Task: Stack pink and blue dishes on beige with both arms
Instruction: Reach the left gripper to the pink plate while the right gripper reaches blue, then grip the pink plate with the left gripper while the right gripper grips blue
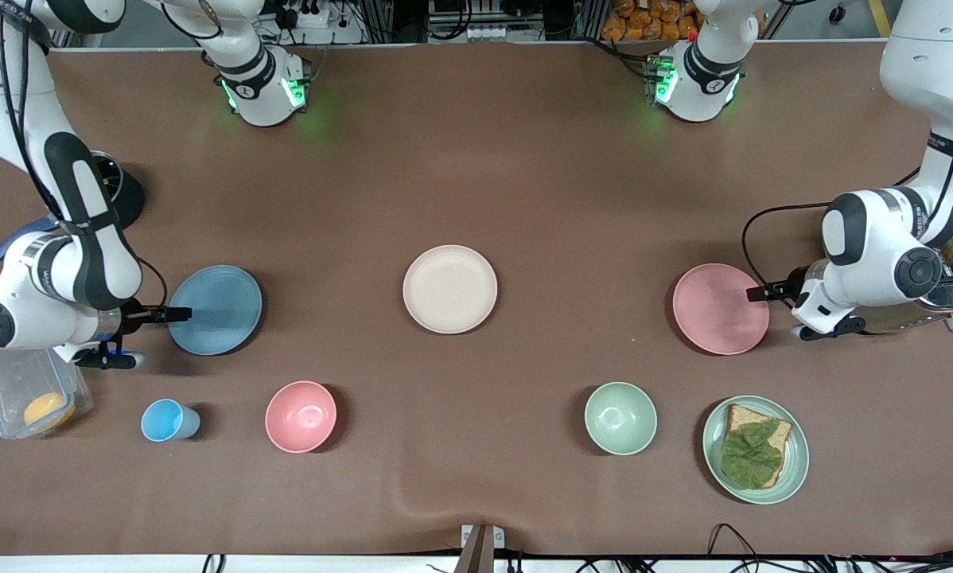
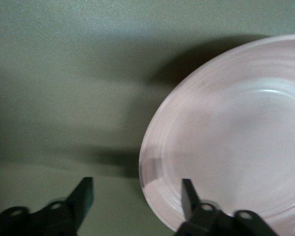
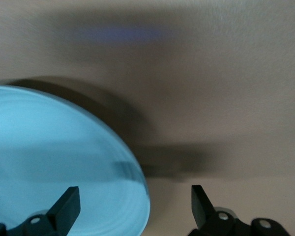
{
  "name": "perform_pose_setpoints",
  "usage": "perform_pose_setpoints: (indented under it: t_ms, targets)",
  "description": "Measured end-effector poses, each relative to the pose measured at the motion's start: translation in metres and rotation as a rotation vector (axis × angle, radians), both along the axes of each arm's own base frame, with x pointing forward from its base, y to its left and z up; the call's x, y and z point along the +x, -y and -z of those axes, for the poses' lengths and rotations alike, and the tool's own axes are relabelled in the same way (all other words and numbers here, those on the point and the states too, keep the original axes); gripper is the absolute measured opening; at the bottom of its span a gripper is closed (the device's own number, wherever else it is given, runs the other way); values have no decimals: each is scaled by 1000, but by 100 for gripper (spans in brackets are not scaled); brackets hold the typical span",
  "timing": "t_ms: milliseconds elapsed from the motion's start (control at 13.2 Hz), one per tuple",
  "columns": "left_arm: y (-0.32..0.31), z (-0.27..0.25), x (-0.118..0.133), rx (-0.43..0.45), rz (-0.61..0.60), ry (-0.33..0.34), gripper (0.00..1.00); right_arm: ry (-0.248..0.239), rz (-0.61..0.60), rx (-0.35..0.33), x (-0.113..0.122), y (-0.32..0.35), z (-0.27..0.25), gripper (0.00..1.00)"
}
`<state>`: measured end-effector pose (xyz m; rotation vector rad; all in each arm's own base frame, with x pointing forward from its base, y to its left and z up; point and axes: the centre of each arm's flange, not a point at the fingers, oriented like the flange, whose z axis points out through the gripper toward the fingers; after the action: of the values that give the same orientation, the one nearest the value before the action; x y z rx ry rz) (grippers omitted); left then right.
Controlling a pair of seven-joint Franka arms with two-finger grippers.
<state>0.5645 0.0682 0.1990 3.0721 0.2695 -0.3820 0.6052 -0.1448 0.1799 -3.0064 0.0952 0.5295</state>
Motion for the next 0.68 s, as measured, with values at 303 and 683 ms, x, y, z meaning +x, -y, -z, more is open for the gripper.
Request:
perform_pose_setpoints:
  t_ms: [303, 683]
  targets:
    - [0, 7, -1, -3, 0, -9, 59, -22, -2, 9, -4, -2, 11, 71]
    - [1, 12, -1, -6, 1, -13, 35, -26, -25, 20, -4, -3, 9, 13]
